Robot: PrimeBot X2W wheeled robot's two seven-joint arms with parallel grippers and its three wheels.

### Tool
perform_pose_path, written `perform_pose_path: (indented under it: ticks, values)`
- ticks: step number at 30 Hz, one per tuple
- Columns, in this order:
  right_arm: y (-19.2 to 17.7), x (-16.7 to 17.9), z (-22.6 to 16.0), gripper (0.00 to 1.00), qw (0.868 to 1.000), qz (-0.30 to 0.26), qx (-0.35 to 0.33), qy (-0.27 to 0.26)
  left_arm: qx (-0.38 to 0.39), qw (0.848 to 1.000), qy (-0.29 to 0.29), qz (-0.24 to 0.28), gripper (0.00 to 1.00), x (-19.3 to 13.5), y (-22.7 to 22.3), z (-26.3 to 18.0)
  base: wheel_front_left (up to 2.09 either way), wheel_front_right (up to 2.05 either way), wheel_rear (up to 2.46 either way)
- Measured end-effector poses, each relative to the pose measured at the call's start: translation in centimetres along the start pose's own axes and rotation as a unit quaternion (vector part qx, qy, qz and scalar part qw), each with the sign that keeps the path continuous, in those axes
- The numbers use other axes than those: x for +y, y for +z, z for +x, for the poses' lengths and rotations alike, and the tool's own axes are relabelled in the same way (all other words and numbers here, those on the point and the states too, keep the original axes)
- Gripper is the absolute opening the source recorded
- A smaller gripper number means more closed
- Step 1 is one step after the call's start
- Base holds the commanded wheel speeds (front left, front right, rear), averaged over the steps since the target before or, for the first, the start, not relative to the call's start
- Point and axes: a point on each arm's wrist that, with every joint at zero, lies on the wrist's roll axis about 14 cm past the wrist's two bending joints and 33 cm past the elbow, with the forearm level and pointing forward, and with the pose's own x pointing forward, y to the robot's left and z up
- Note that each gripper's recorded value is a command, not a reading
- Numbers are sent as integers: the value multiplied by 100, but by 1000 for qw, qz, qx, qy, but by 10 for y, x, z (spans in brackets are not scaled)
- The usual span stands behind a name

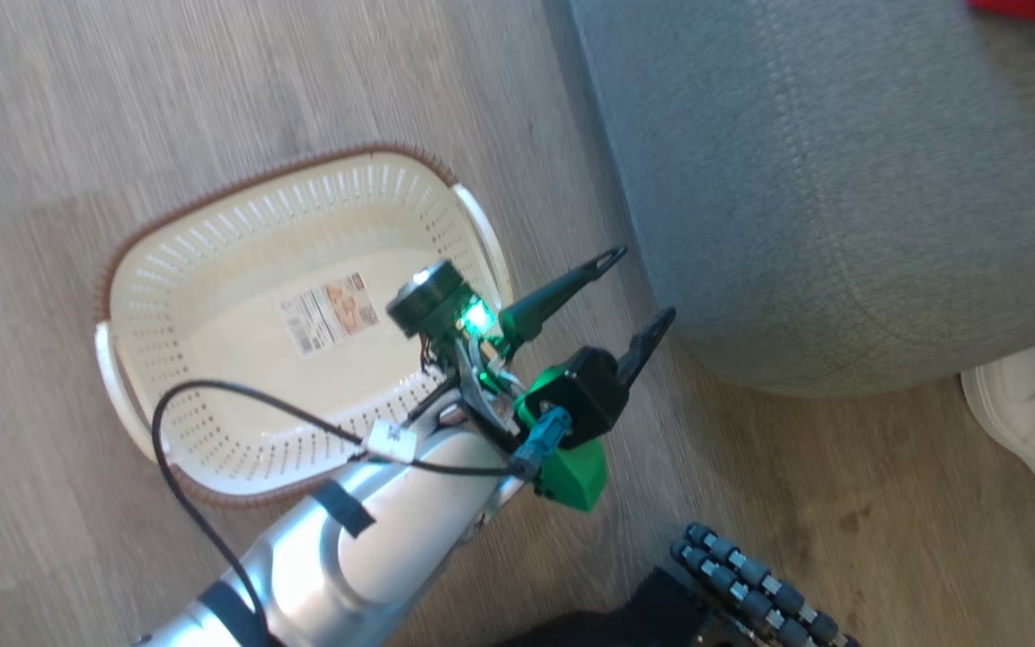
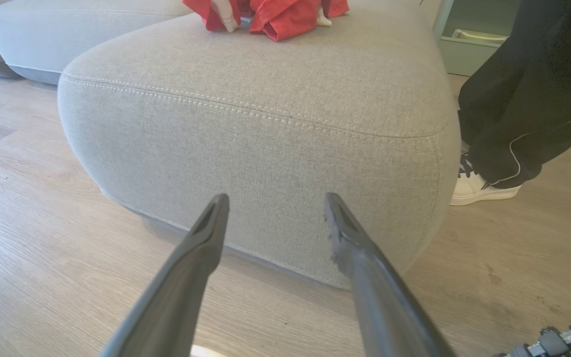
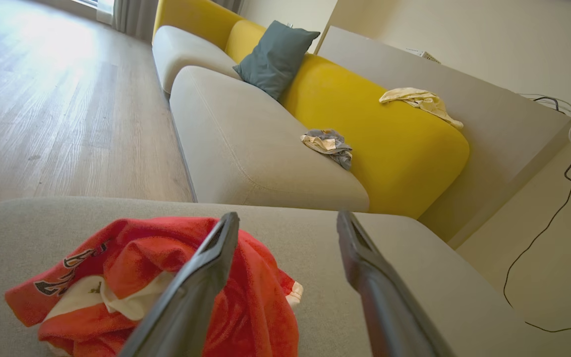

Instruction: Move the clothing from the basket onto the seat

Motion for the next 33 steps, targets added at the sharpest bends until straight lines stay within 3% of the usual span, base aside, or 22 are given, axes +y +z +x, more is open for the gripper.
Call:
perform_pose_path:
  ticks: [7, 12, 20, 28, 33]
  values:
    - [62, -19, -23, 100, 996, 14, -86, 5, -16, 999, 39, 17, 100, 7, 34, -10, 0, 0, 0]
    - [109, -8, -48, 100, 986, 18, -161, 39, -22, 996, 82, 23, 100, 14, 54, -26, 0, 0, 0]
    - [145, 17, -89, 100, 968, 49, -231, 85, -45, 984, 175, 9, 100, 41, 86, -60, 0, 0, 0]
    - [164, 87, -132, 100, 936, 136, -276, 169, -75, 943, 323, 22, 100, 89, 121, -127, 0, 0, 0]
    - [158, 136, -159, 100, 908, 250, -253, 223, -87, 887, 451, 36, 100, 121, 137, -198, 0, 0, 0]
